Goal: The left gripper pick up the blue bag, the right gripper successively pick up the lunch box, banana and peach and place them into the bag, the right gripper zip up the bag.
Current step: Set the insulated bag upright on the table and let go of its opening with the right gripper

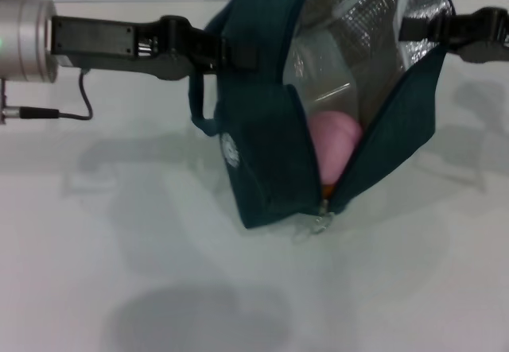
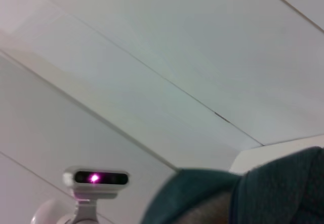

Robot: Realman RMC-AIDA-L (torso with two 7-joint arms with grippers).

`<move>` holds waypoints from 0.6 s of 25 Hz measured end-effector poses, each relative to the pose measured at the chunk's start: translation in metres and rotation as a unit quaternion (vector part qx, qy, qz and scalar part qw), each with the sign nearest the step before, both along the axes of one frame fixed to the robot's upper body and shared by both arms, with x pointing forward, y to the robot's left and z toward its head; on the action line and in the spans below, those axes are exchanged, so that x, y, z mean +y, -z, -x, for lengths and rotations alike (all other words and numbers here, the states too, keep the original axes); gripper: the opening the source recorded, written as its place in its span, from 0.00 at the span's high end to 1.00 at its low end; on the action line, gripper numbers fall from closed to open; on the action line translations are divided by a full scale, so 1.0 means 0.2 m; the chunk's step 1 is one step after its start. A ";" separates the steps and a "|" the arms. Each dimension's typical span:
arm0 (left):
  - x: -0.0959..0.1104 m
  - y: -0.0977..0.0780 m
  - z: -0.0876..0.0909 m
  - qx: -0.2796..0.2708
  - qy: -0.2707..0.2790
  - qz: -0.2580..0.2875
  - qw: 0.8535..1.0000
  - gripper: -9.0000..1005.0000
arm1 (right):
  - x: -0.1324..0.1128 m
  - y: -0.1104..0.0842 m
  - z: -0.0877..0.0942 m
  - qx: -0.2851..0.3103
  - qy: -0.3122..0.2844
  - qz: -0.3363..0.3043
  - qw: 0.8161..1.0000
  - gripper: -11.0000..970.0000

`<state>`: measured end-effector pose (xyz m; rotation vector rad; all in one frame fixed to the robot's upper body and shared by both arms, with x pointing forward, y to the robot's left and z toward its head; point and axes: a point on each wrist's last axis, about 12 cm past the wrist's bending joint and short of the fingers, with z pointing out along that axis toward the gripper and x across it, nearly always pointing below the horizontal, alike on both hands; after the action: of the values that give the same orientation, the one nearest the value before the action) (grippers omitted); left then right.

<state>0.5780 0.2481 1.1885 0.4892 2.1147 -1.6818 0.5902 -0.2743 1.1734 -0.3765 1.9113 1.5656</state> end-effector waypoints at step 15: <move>-0.13 0.21 -0.04 0.041 -0.029 -0.055 0.997 0.95 | 0.06 0.09 -0.02 0.051 -0.015 0.060 0.997 0.96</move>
<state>0.5870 0.2217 1.1468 0.3930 2.2668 -1.5866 0.5938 -0.2625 1.1549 -0.3851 2.0933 1.5195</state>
